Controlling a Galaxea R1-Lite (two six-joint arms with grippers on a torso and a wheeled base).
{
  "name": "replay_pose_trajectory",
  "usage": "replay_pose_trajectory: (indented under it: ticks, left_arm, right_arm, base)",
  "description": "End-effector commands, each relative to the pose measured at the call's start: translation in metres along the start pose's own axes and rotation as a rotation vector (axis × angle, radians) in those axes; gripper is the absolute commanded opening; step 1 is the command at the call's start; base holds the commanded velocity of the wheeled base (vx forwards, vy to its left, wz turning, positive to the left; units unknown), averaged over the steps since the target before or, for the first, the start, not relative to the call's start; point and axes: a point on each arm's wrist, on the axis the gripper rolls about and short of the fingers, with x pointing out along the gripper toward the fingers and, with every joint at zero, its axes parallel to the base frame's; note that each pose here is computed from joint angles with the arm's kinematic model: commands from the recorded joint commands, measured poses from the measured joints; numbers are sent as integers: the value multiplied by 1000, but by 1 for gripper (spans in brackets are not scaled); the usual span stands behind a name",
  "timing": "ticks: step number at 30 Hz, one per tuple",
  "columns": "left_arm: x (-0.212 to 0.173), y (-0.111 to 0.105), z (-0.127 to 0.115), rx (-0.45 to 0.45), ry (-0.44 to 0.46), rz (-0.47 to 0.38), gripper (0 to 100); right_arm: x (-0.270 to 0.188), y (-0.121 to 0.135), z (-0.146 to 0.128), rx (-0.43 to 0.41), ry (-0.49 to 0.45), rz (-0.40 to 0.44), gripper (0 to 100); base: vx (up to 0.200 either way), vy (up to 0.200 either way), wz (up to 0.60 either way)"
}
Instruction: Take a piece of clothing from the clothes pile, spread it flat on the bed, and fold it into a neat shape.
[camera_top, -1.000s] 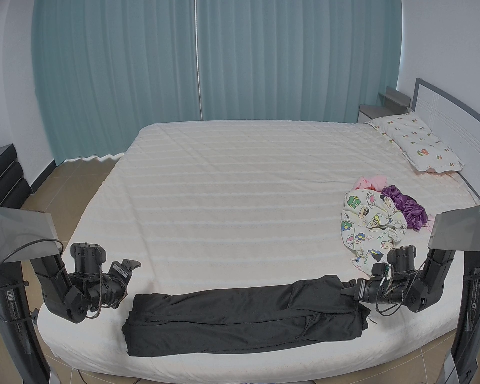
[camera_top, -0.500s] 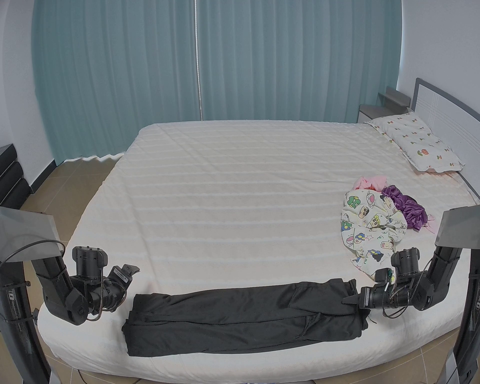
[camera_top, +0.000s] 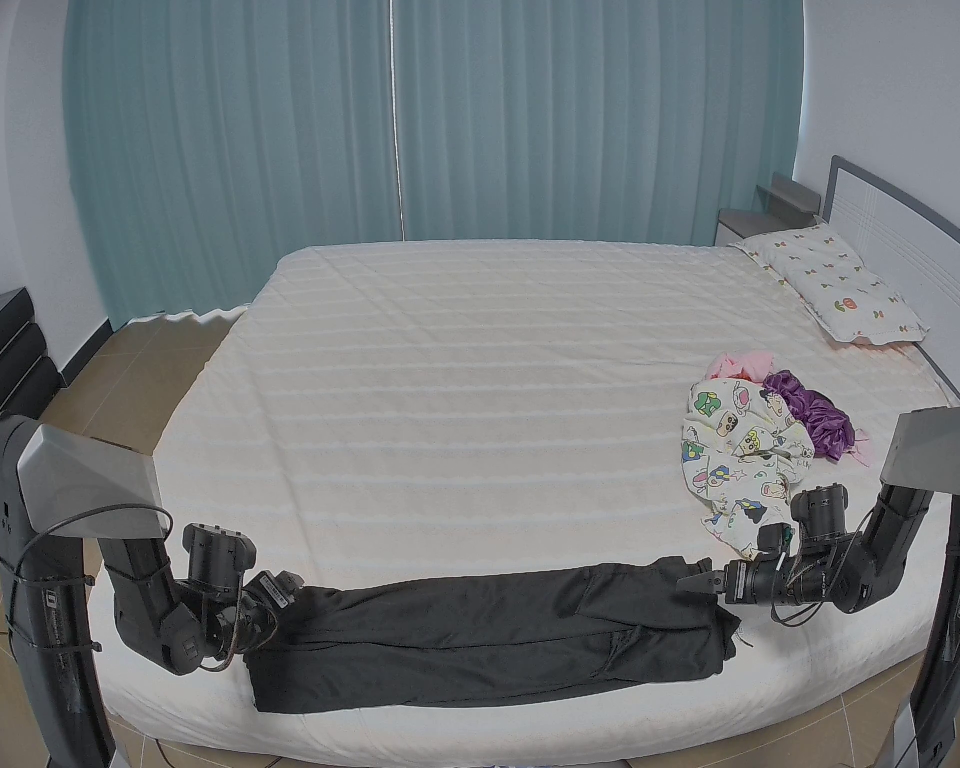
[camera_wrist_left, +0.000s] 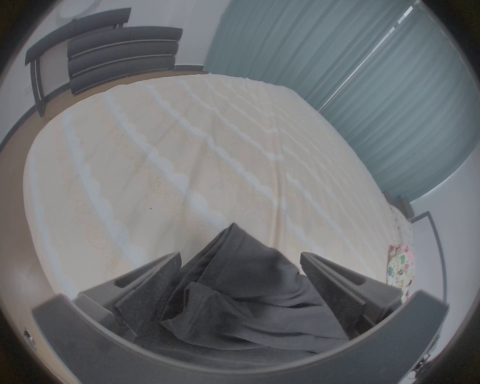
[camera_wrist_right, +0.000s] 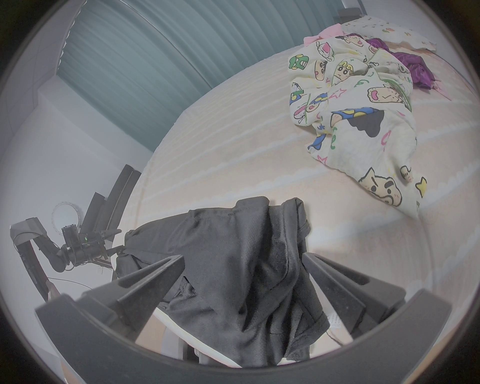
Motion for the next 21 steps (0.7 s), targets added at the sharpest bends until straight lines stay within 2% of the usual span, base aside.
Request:
replay_pose_trajectory:
  ticks: [1, 13, 21]
  left_arm:
    - [3, 2, -8, 16, 24, 18, 0]
    - [2, 5, -3, 2, -61, 76, 0]
    - [0, 12, 11, -40, -111, 101, 0]
  right_arm:
    - [0, -1, 2, 1, -6, 0, 100]
    - [1, -2, -1, 6, 6, -3, 100]
    - [1, -3, 0, 9, 5, -6, 100]
  base:
    - [0, 0, 0]
    - [0, 0, 0]
    - [0, 0, 0]
